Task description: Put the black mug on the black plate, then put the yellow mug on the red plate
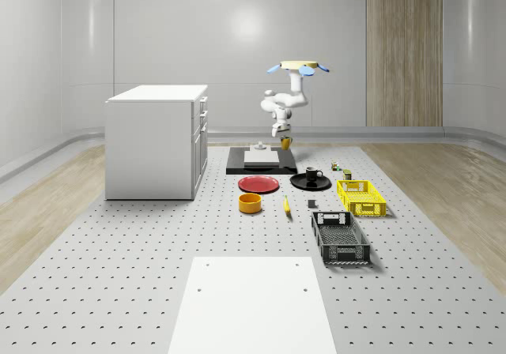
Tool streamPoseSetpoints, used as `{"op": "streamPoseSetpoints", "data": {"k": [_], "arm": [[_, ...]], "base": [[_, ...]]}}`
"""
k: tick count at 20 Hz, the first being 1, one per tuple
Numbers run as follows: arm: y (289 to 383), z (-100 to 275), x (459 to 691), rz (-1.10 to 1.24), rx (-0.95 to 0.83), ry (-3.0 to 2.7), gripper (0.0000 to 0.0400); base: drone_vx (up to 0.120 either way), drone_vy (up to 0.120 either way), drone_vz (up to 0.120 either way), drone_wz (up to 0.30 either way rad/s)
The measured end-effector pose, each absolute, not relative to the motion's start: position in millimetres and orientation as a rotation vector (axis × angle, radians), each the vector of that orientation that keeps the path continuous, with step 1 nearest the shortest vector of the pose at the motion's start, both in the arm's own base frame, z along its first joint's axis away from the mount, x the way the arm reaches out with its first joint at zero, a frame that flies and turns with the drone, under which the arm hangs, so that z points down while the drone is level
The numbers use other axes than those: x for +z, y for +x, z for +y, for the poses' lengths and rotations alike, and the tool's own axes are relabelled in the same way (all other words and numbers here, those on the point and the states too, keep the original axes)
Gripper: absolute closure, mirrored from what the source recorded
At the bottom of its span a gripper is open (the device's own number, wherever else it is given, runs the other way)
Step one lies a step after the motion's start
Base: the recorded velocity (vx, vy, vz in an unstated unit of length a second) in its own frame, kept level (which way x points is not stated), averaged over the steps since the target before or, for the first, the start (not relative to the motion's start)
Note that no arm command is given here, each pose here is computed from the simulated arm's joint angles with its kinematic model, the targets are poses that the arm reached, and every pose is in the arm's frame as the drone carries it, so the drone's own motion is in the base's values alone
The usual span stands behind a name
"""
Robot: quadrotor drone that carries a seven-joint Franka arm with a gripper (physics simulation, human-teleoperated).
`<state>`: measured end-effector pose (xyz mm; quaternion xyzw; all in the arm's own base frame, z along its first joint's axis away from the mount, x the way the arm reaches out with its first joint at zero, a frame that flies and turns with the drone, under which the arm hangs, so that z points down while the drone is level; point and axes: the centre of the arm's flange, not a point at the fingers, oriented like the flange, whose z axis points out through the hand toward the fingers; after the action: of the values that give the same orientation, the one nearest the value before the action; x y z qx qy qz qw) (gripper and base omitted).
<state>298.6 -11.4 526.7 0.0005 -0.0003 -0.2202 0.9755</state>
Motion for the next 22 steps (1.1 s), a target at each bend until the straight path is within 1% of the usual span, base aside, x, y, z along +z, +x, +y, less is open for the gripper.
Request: {"op": "streamPoseSetpoints", "data": {"k": [3,22], "arm": [[298.6,-11.4,526.7,-0.001,-0.444,0.001,0.0300],[298.6,-11.4,526.6,-0.001,-0.444,0.001,0.0300]], "base": [[0.120,-0.107,0.000,0.000],[0.120,0.000,0.000,0.000]]}}
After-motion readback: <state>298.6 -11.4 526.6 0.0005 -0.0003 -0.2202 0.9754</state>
